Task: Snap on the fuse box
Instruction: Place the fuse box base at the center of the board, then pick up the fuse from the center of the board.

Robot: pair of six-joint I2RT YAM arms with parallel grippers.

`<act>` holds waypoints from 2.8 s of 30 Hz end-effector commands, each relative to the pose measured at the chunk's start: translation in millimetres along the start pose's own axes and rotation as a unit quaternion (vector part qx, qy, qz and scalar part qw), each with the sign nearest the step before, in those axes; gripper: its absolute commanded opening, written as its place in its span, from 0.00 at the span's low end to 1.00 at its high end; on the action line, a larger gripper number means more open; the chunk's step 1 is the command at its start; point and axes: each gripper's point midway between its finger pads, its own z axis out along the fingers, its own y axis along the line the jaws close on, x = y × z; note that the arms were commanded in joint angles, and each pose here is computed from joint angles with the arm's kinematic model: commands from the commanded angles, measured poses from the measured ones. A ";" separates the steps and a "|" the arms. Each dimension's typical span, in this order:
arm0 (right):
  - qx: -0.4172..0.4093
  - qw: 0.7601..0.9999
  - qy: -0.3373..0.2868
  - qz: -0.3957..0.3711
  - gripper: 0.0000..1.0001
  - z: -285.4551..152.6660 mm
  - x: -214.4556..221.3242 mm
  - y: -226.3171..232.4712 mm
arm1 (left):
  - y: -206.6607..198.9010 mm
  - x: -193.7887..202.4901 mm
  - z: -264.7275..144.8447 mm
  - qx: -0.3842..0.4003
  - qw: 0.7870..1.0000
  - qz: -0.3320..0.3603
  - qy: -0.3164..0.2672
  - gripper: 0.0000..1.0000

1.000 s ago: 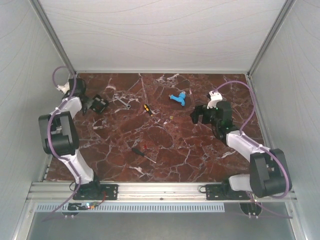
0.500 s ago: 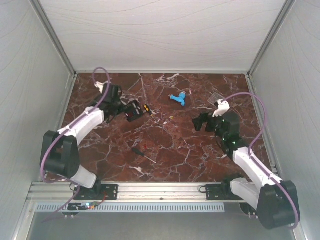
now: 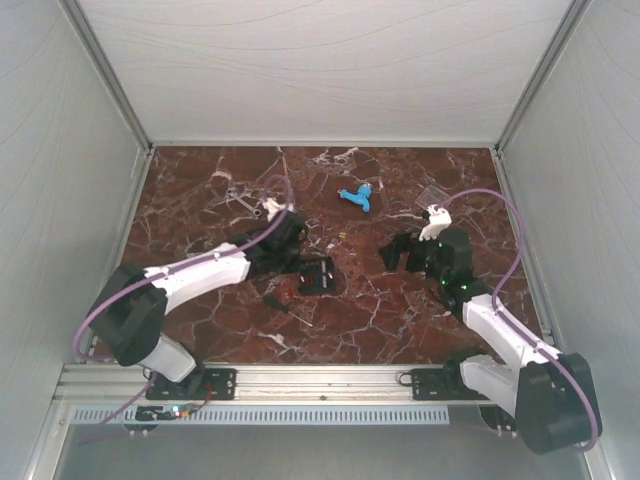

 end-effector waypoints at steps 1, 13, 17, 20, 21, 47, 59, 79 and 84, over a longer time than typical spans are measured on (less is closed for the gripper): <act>-0.013 1.000 0.007 -0.006 0.89 6.2 -0.4 6.8 | -28.5 13.0 6.4 0.007 1.000 0.023 -0.014 0.00; -0.026 0.999 0.030 -0.015 0.88 18.4 10.0 17.9 | -60.9 65.4 21.4 0.023 0.998 0.047 0.023 0.10; -0.030 0.999 0.038 -0.024 0.87 20.9 11.0 22.6 | -67.9 67.0 15.6 0.048 0.998 0.039 0.024 0.28; -0.033 0.998 0.043 -0.028 0.87 21.4 12.4 25.4 | -71.2 63.2 5.4 0.066 0.997 0.033 0.016 0.41; -0.031 0.998 0.044 -0.031 0.87 21.7 12.6 25.2 | -72.1 60.8 0.8 0.073 0.997 0.034 0.011 0.47; 0.293 0.946 0.052 0.130 0.72 20.7 -28.3 -168.4 | 66.8 -13.3 -41.0 0.040 0.980 -0.057 -0.185 1.00; 0.270 0.943 0.110 0.158 0.67 68.5 -25.7 -214.7 | 66.5 -9.9 -38.4 0.047 0.981 -0.050 -0.184 1.00; 0.198 0.937 0.219 0.185 0.54 61.7 37.9 -159.0 | 64.3 -6.3 -35.5 0.047 0.983 -0.052 -0.169 1.00; 0.178 0.942 0.232 0.166 0.53 63.0 48.4 -135.5 | 65.3 -7.0 -37.9 0.048 0.982 -0.056 -0.174 1.00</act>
